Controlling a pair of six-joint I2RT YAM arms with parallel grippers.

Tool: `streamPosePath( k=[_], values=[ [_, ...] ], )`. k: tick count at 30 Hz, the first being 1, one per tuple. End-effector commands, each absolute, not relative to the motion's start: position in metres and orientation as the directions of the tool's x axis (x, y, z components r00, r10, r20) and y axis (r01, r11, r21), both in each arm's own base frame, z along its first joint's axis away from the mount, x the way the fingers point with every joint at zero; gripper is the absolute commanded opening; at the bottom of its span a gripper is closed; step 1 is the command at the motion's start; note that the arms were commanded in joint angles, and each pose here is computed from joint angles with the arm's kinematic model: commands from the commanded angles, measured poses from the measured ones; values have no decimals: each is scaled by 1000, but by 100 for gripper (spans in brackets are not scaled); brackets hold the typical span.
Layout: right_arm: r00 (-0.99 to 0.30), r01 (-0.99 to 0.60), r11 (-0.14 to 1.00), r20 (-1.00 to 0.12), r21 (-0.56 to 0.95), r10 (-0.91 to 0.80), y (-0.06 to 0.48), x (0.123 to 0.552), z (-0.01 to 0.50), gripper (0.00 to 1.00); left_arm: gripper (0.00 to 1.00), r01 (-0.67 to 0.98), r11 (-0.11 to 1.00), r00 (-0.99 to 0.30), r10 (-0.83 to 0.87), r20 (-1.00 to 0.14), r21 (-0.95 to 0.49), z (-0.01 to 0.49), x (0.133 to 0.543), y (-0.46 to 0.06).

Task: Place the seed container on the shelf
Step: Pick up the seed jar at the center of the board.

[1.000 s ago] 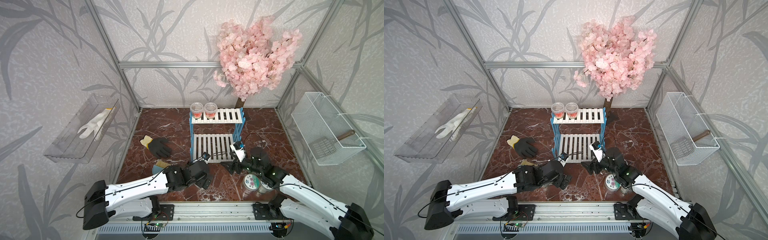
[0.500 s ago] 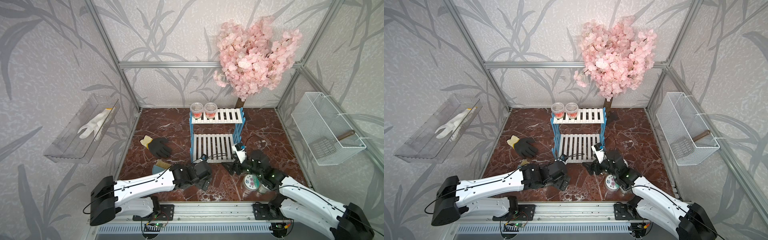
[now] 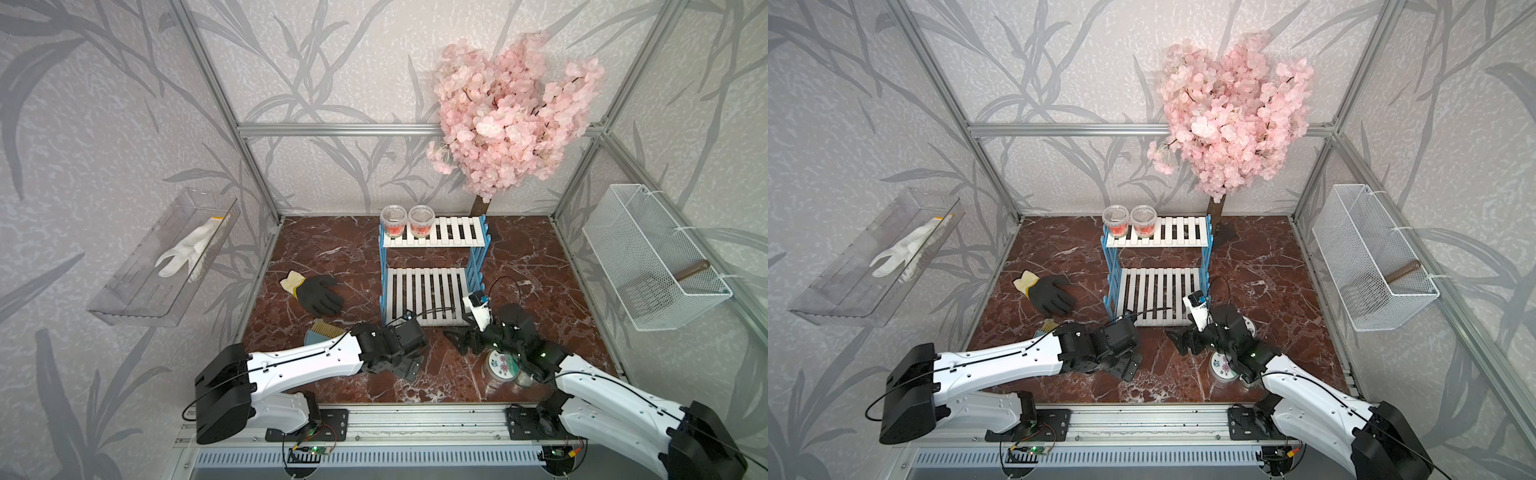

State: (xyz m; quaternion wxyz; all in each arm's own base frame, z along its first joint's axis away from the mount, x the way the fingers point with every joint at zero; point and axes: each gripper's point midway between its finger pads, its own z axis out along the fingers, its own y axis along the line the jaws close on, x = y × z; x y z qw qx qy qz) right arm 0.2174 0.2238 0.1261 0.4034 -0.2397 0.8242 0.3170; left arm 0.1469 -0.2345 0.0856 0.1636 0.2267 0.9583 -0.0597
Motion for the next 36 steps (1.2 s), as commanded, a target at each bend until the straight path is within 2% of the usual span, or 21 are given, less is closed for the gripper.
streamPosePath(
  k=[1,7,17,36],
  values=[
    [-547,-657,674,-829,337,-119,228,219,130,93,97,459,886,-851,420,-316,-61,83,146,-241],
    [-544,-657,676,-830,333,-120,227,219,129,93,92,456,890,-859,433,-274,-23,75,145,-236],
    [-540,-653,684,-833,326,-119,225,220,126,93,84,465,885,-858,440,-265,-37,71,145,-240],
    [-542,-652,684,-832,325,-121,224,219,122,93,76,482,875,-853,457,-251,-47,68,142,-243]
  ],
)
